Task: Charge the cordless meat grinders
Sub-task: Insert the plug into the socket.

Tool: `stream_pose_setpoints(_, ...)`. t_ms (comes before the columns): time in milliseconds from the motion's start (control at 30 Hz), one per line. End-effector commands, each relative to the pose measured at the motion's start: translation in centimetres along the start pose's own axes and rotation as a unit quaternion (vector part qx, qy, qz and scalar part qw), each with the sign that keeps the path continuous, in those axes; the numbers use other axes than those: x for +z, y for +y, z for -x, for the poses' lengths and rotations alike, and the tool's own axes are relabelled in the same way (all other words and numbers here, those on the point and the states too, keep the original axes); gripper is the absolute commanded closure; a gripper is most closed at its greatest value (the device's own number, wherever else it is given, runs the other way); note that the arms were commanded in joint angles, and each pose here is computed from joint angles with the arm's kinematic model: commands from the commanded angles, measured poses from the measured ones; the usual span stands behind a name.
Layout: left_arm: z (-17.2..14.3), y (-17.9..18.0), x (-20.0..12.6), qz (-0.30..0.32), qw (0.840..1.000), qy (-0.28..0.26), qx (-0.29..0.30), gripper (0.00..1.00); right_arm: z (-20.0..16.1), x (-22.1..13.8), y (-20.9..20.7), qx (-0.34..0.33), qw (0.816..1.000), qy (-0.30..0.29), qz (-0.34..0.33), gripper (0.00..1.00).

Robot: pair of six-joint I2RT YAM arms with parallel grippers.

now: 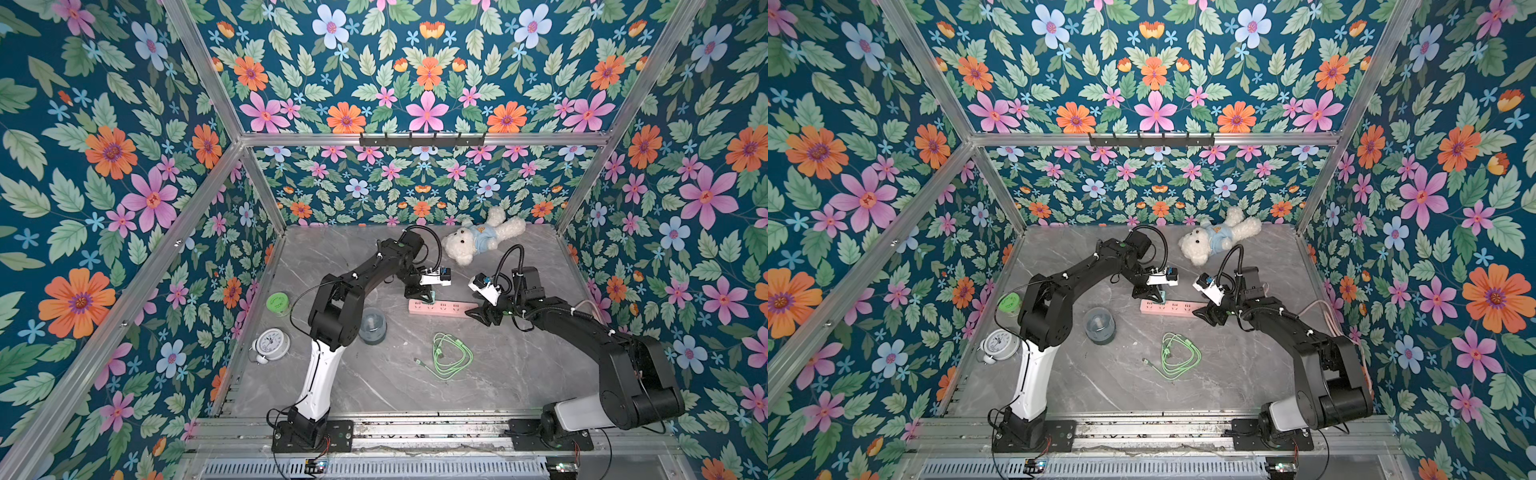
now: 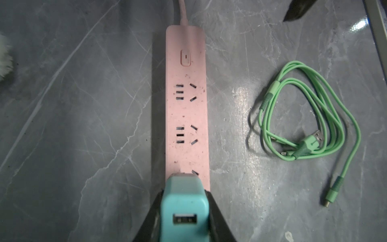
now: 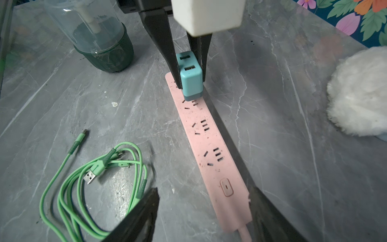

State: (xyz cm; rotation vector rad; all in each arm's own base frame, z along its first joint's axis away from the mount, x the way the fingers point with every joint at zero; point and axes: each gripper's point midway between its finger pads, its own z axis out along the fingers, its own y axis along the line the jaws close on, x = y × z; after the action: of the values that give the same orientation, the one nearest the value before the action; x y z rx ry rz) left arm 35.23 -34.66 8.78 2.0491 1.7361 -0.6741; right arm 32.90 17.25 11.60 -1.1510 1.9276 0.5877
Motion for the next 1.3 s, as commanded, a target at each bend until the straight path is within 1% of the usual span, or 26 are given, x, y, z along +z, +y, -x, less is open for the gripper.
stream_pose_setpoints(0, 0.4, -0.3, 0.1, -0.008, 1.000, -0.010, 0.000, 0.93, 0.7, 0.0, 0.2, -0.004, 1.000, -0.016, 0.007, 0.29)
stream_pose_setpoints(200, 0.4, -0.5, 0.6, -0.016, 1.000, -0.011, -0.004, 0.94, 0.5, 0.3, 0.1, 0.001, 1.000, -0.014, 0.009, 0.29)
stream_pose_setpoints(467, 0.1, -0.2, 1.0, -0.012, 1.000, -0.006, -0.005, 0.94, 0.5, 0.3, 0.1, 0.002, 1.000, -0.014, 0.012, 0.29)
stream_pose_setpoints(600, -1.0, 0.0, 1.4, -0.007, 1.000, 0.020, -0.007, 0.95, 0.4, 0.3, 0.1, 0.003, 1.000, -0.014, 0.012, 0.29)
stream_pose_setpoints(700, -1.9, -0.4, 2.0, -0.009, 0.999, 0.049, -0.004, 0.96, 0.5, 0.3, 0.0, 0.003, 1.000, -0.014, 0.009, 0.29)
stream_pose_setpoints(800, -2.4, -1.0, 2.5, -0.010, 0.998, 0.060, -0.002, 0.97, 0.6, 0.3, -0.1, 0.002, 1.000, -0.016, 0.006, 0.29)
stream_pose_setpoints(867, -3.2, -1.0, 3.0, -0.006, 0.997, 0.073, -0.016, 0.97, 0.8, 0.1, -0.1, 0.000, 1.000, -0.020, 0.004, 0.29)
stream_pose_setpoints(967, -4.8, -1.1, 3.9, -0.014, 0.992, 0.116, -0.037, 0.97, 1.2, -0.1, -0.1, -0.004, 1.000, -0.026, 0.001, 0.29)
stream_pose_setpoints(1133, -6.7, -1.8, 4.9, -0.019, 0.986, 0.160, -0.050, 0.96, 1.8, -0.4, 0.0, -0.009, 0.999, -0.036, 0.001, 0.29)
stream_pose_setpoints(1267, -7.2, -1.9, 5.1, -0.021, 0.984, 0.168, -0.059, 0.96, 2.1, -0.6, 0.1, -0.010, 0.999, -0.040, 0.000, 0.29)
